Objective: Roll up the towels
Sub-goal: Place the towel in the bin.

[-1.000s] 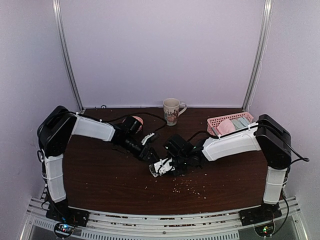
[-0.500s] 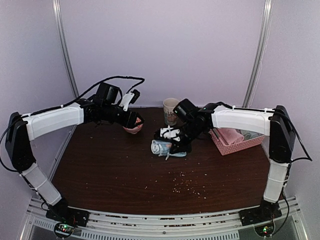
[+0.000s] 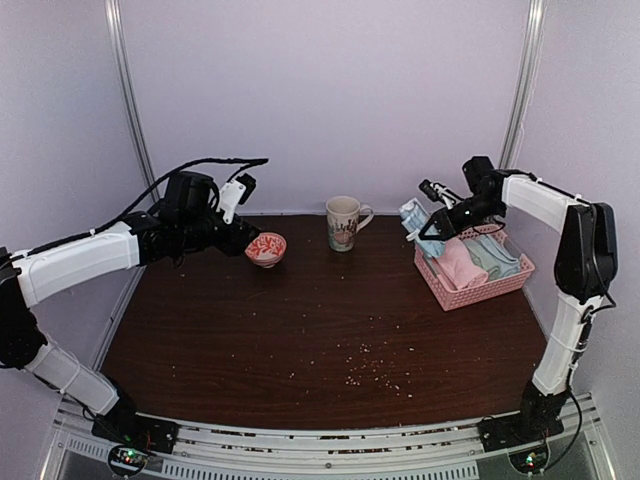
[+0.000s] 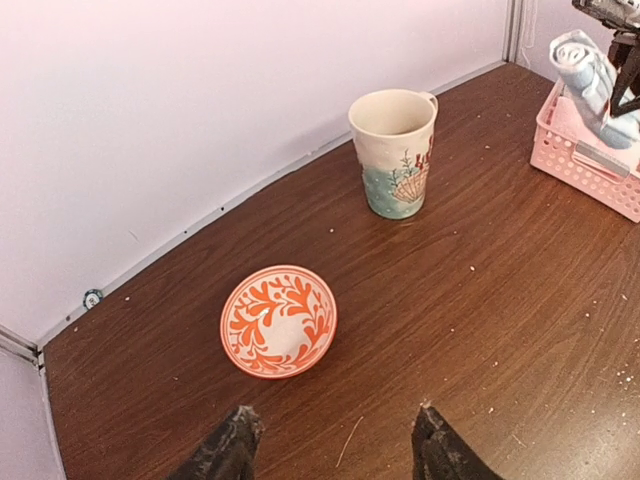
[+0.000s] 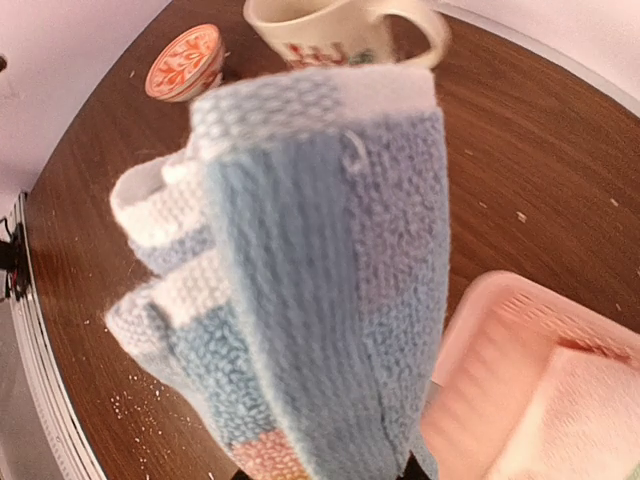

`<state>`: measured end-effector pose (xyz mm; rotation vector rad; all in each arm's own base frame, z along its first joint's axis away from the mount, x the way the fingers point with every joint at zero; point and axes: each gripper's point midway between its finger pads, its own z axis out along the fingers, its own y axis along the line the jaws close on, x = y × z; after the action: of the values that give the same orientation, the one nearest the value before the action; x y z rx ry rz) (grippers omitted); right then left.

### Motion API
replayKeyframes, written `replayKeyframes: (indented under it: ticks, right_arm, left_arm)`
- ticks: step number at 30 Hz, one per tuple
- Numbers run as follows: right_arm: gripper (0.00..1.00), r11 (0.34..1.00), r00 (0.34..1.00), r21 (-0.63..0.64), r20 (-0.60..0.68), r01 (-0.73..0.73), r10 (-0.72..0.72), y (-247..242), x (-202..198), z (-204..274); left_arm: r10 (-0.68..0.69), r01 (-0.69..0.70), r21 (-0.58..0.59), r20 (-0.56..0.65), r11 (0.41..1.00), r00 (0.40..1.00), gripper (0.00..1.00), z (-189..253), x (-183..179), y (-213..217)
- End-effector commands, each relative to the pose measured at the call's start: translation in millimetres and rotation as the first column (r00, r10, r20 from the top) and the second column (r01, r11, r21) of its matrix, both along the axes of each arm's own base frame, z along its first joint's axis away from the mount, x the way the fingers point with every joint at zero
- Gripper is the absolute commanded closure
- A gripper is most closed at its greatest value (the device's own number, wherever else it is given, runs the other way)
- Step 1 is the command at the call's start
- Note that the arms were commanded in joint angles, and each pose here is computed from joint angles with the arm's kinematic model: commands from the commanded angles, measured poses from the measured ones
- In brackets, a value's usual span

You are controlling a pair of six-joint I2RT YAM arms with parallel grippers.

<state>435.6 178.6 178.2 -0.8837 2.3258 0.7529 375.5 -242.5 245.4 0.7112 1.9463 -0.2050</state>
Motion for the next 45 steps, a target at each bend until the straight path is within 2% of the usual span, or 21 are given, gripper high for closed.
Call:
replayKeyframes:
  ticks: [1,5,11,13,17,23,31,40,45]
  right_arm:
    - [0.91,0.980,0.980,0.101,-0.118,0.170,-0.158,-47.6,4.1,18.7]
    - [0.90,0.961,0.947,0.072,-0.204,0.268,-0.249,-81.1,1.8,1.9]
    - [0.90,0.964,0.935,0.046,-0.260,0.261,-0.241,-85.3,-14.8,-5.4]
    - [0.91,0.955,0.926,0.013,-0.251,0.296,-0.283,-91.3,-14.0,-5.0]
    - [0.93,0.878,0.860,-0.107,-0.173,0.467,-0.479,-121.6,-4.7,-5.7]
    - [0.99,0.815,0.789,-0.142,-0.204,0.561,-0.579,-131.7,-5.3,-11.5]
    - [0.97,0.807,0.735,-0.133,-0.347,0.576,-0.582,-115.8,-16.4,-29.8]
    - [0.97,0.790,0.736,-0.278,-0.289,0.547,-0.612,-104.1,-10.6,-60.3]
    - [0.97,0.776,0.732,-0.306,-0.268,0.551,-0.626,-106.1,-0.6,-68.4]
  left_arm:
    - [0.031,-0.032,0.020,0.072,0.999,0.997,0.46,13.1,7.7,6.8]
    - [0.059,-0.062,0.038,0.086,0.997,0.995,0.46,14.3,9.5,12.7]
    - [0.076,-0.082,0.061,0.090,0.995,0.993,0.46,10.1,12.0,16.6]
    - [0.087,-0.094,0.073,0.092,0.993,0.992,0.46,8.3,13.1,19.2]
    - [0.093,-0.101,0.080,0.094,0.992,0.991,0.46,7.7,13.6,20.5]
    - [0.094,-0.102,0.090,0.085,0.991,0.992,0.46,2.7,15.6,19.8]
    - [0.095,-0.103,0.102,0.079,0.989,0.992,0.46,-1.3,16.8,19.8]
    - [0.083,-0.091,0.104,0.074,0.990,0.994,0.46,-1.7,15.8,17.9]
    - [0.073,-0.079,0.100,0.070,0.992,0.995,0.46,-2.4,15.2,15.8]
